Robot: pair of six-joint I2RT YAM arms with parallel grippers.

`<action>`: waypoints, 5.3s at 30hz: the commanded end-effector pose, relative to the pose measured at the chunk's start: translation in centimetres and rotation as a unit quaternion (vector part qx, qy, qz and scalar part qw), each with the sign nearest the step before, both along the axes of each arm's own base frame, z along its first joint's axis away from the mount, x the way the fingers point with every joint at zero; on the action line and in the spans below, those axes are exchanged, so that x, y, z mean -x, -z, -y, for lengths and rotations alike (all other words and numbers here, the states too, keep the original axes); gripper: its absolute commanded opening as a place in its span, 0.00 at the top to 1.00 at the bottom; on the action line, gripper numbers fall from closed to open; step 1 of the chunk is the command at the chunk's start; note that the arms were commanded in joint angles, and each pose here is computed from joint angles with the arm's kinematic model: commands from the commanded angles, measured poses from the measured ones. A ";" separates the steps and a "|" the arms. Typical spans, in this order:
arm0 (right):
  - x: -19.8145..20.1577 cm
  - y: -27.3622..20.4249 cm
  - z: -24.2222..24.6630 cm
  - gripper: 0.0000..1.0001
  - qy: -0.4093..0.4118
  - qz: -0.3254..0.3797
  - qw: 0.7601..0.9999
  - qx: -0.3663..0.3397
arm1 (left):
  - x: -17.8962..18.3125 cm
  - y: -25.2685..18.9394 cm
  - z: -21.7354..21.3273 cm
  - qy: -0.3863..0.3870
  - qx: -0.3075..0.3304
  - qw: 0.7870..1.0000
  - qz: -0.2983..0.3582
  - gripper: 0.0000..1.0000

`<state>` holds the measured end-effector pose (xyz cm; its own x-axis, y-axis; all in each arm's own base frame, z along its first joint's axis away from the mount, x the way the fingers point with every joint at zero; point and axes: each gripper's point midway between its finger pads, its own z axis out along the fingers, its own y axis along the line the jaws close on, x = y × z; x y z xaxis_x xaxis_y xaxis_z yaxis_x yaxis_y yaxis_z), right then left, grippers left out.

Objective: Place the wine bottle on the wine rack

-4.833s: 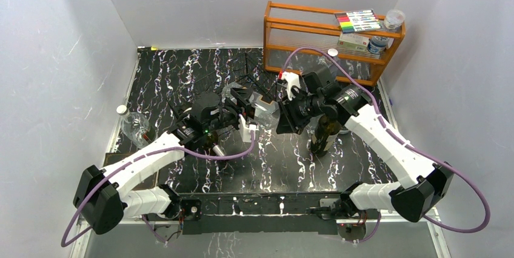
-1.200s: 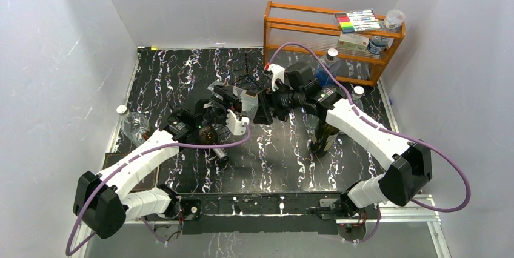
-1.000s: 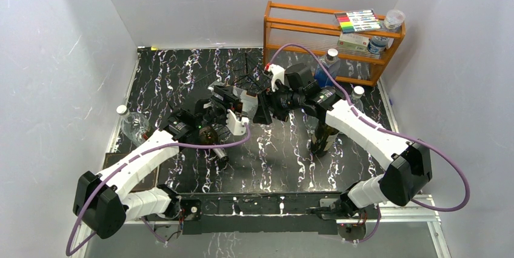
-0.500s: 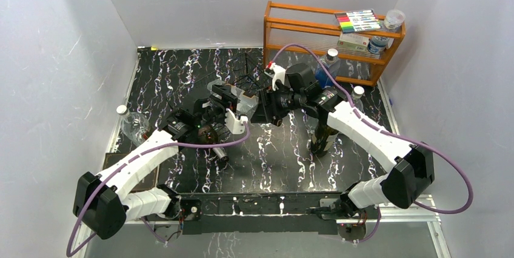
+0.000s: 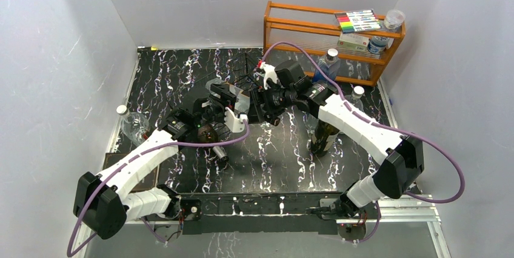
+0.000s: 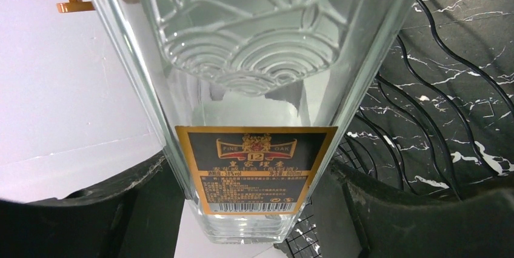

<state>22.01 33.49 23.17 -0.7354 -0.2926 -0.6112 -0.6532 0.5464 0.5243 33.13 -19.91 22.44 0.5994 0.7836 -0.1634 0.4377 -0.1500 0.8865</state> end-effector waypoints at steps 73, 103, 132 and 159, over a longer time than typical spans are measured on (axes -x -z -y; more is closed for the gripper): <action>-1.6 -5.0 -14.2 1.00 0.155 0.135 0.965 -0.164 | 9.3 -28.8 -5.9 -0.112 0.691 0.705 -0.116 0.02; -1.2 2.9 -17.8 1.00 0.212 0.063 0.954 -0.201 | 9.2 -30.1 -6.2 -0.116 0.695 0.701 -0.112 0.02; -1.7 2.0 -17.6 0.15 0.192 0.039 0.962 -0.190 | 9.4 -30.7 -6.9 -0.135 0.697 0.695 -0.117 0.02; -3.4 -9.1 -3.4 0.15 0.214 0.222 0.948 -0.085 | 9.5 -29.6 -6.0 -0.149 0.667 0.714 -0.154 0.02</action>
<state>23.53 41.93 27.73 -0.5539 0.0859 -0.8281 -0.5981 0.6509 0.4676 24.03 -13.95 51.95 0.2264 -0.1198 -0.9666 0.4657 0.8849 -0.0006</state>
